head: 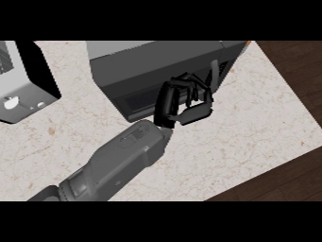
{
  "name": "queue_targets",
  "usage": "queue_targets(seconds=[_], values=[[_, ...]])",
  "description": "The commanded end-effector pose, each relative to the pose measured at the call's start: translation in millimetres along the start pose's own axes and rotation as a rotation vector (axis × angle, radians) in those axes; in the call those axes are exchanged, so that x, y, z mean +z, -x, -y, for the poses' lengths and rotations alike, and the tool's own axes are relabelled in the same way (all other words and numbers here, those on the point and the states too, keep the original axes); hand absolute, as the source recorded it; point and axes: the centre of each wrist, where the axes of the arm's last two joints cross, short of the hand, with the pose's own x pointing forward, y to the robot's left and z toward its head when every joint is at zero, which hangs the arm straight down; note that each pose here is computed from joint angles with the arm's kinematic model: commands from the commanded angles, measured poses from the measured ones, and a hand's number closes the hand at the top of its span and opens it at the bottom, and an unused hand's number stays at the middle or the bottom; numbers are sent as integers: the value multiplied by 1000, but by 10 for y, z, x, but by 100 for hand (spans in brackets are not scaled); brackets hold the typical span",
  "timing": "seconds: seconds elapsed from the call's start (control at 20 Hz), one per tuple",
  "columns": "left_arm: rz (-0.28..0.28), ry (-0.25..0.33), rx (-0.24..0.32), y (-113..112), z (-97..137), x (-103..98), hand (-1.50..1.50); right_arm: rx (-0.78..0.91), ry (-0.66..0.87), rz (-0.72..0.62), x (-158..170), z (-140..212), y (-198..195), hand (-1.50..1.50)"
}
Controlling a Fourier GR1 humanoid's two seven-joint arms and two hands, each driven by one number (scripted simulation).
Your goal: Pick up the milk, place it into the microwave and close the microwave
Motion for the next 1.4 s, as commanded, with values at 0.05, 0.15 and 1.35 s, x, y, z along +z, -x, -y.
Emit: queue_targets(seconds=[0.05, 0.15, 1.35], values=[[-20, -37, -22, -24, -72, -190, 150, -32, -58, 16, -72, -25, -25, -150], [-21, -41, 1, -65, -55, -230, 150, -42, -60, 7, -61, -11, -31, -150], [-3, 2, -87, 64, -81, -167, 150, -95, -161, 26, -162, 46, -193, -150]])
